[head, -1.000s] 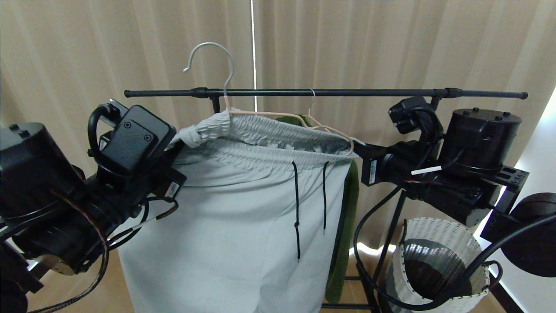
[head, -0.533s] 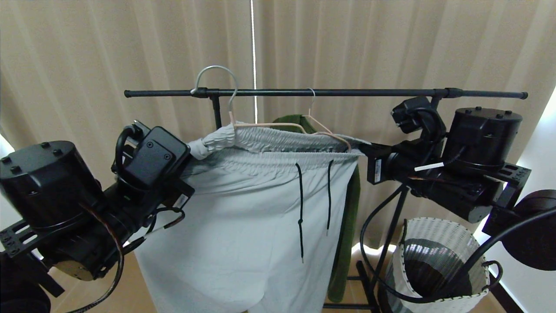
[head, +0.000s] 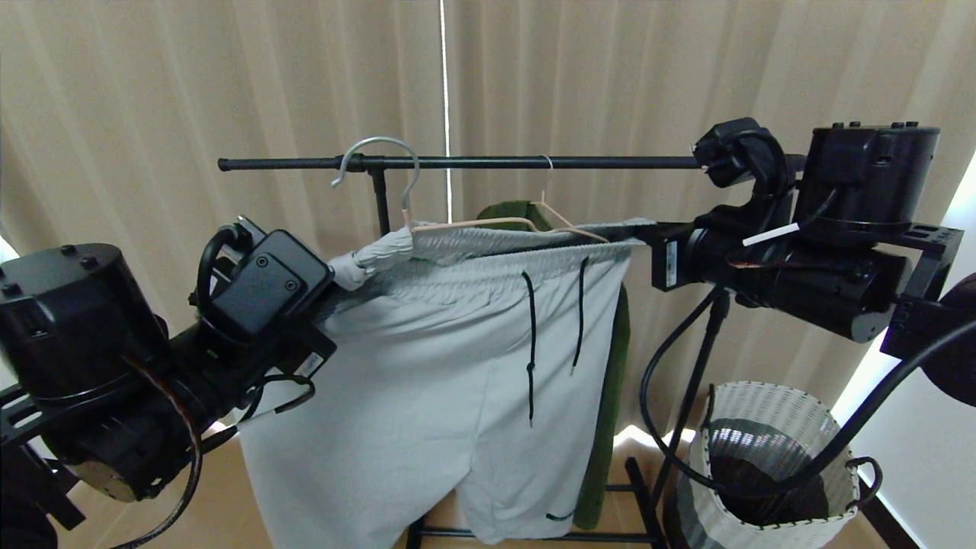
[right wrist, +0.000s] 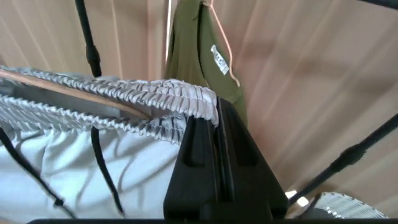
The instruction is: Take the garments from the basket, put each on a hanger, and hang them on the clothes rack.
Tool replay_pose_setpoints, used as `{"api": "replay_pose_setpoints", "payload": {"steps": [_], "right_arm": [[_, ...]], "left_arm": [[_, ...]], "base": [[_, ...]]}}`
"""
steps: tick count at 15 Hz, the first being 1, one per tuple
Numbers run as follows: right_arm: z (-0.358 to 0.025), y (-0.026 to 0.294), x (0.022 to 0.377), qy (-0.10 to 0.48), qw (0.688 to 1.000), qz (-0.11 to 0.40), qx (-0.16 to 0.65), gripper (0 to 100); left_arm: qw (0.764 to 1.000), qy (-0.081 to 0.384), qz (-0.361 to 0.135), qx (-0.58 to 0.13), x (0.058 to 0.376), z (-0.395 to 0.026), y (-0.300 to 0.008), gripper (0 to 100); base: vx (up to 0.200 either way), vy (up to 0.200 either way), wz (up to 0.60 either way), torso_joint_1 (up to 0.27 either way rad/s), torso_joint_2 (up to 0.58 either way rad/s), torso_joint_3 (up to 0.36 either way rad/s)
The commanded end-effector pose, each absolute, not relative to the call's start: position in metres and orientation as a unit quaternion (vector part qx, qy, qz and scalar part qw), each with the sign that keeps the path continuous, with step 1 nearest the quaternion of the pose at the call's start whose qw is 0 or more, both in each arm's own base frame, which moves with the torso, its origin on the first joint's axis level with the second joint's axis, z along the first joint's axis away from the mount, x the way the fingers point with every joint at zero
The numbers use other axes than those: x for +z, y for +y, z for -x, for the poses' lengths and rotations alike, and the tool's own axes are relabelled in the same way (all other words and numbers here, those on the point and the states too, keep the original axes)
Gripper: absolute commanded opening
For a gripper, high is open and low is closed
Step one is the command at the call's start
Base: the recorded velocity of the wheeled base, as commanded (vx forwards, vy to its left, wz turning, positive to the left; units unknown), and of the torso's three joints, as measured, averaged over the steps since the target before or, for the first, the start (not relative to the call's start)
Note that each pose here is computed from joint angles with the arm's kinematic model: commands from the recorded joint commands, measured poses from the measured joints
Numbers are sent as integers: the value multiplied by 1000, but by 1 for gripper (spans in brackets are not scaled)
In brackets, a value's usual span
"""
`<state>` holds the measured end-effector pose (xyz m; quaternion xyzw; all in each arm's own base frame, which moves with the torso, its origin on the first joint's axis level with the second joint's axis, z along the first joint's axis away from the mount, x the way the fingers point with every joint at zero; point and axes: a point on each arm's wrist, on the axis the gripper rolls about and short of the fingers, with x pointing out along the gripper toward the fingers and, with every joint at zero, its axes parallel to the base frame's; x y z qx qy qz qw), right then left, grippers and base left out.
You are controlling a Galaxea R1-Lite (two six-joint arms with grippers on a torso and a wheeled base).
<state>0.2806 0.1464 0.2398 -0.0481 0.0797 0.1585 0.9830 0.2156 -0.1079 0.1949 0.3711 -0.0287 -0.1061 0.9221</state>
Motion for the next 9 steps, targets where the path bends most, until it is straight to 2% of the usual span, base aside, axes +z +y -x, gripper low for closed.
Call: {"api": "replay_pose_setpoints", "payload": {"steps": [1, 6, 9], "right_arm": [[-268, 163, 241, 75, 977, 47, 192, 0], [-242, 201, 235, 79, 961, 56, 260, 0], [-231, 213, 233, 80, 954, 59, 282, 0]], "left_arm": [[922, -22, -373, -105, 192, -217, -108, 0], [921, -11, -376, -96, 188, -219, -109, 0], [922, -9, -377, -95, 187, -221, -110, 0]], "base": [[0, 0, 0, 0, 0, 0], [0, 0, 0, 0, 0, 0], [0, 0, 0, 0, 0, 0]]}}
